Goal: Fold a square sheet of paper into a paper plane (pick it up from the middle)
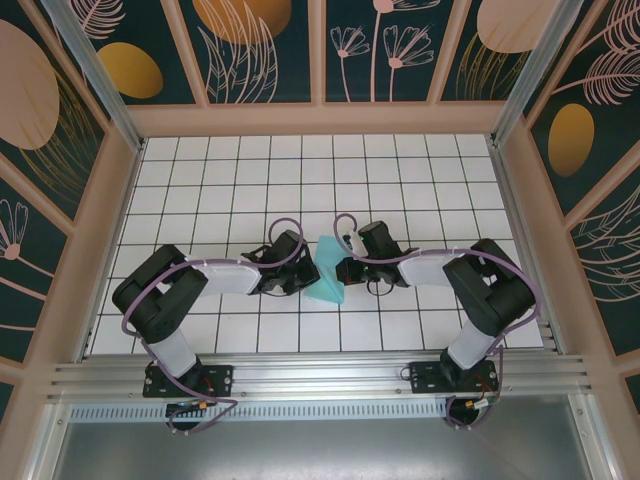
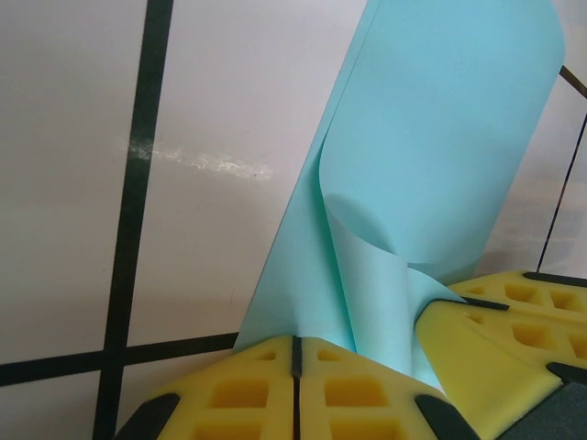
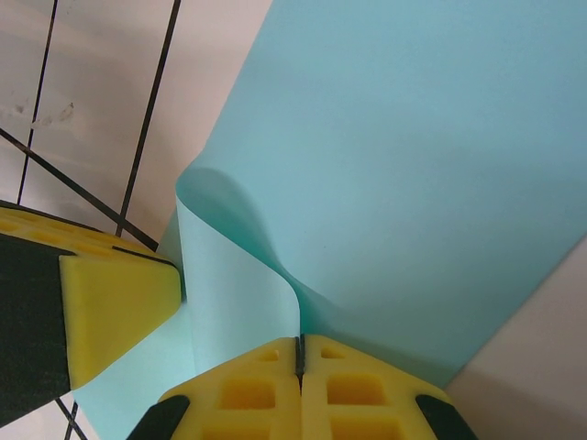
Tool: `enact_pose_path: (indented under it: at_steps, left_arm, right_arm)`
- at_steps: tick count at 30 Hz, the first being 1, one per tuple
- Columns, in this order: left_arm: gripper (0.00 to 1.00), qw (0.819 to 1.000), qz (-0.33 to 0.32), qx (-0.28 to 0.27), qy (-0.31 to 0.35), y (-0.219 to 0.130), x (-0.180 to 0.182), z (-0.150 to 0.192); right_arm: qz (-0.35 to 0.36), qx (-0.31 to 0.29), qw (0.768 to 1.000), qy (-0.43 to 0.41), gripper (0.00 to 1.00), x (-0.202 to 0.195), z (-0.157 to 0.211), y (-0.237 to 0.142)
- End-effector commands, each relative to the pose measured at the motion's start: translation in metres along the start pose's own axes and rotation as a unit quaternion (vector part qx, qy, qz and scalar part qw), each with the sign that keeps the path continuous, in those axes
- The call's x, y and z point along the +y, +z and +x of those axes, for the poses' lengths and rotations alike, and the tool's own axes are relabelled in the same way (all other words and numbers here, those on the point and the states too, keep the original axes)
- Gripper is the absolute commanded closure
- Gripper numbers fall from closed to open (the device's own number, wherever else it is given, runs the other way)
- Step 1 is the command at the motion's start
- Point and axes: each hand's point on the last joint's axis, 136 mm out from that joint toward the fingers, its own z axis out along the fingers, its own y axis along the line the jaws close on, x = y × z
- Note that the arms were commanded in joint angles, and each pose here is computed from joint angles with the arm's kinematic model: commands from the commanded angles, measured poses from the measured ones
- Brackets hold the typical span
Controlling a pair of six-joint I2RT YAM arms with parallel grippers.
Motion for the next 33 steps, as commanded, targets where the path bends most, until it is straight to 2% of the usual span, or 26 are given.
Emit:
enact_pose_path:
  at_steps: [1,6,13,16,21,26,33]
  left_arm:
    - [0.89,0.998,-0.06,0.013,0.003,0.004,0.03,0.01]
    - [0.87,0.998,-0.06,0.001,0.005,0.0,0.026,0.005]
    - [0.8,0.999,-0.027,-0.042,0.01,-0.024,0.001,-0.011]
    - [0.79,0.998,-0.005,-0.058,0.013,-0.034,-0.013,-0.017]
    - [0.8,0.995,0.07,-0.064,0.012,-0.043,-0.053,-0.024]
    - [0.8,0.993,0.105,-0.055,0.012,-0.035,-0.081,-0.03]
    - [0.81,0.996,0.087,-0.032,-0.014,-0.004,-0.068,-0.026]
  right_arm:
    - [0.027,0.01,1.0,0.008,0.98,-0.014,0.004,0.004]
    - [0.035,0.008,0.999,0.011,0.98,-0.017,0.006,0.003]
    - [0.037,0.012,0.999,0.016,0.98,-0.018,0.009,0.003]
    - [0.036,0.009,0.999,0.016,0.98,-0.018,0.008,0.002]
    - [0.037,0.009,0.999,0.017,0.98,-0.019,0.009,0.003]
    - [0.038,0.01,0.999,0.019,0.98,-0.02,0.01,0.003]
    - [0.036,0.011,0.999,0.019,0.98,-0.019,0.011,0.003]
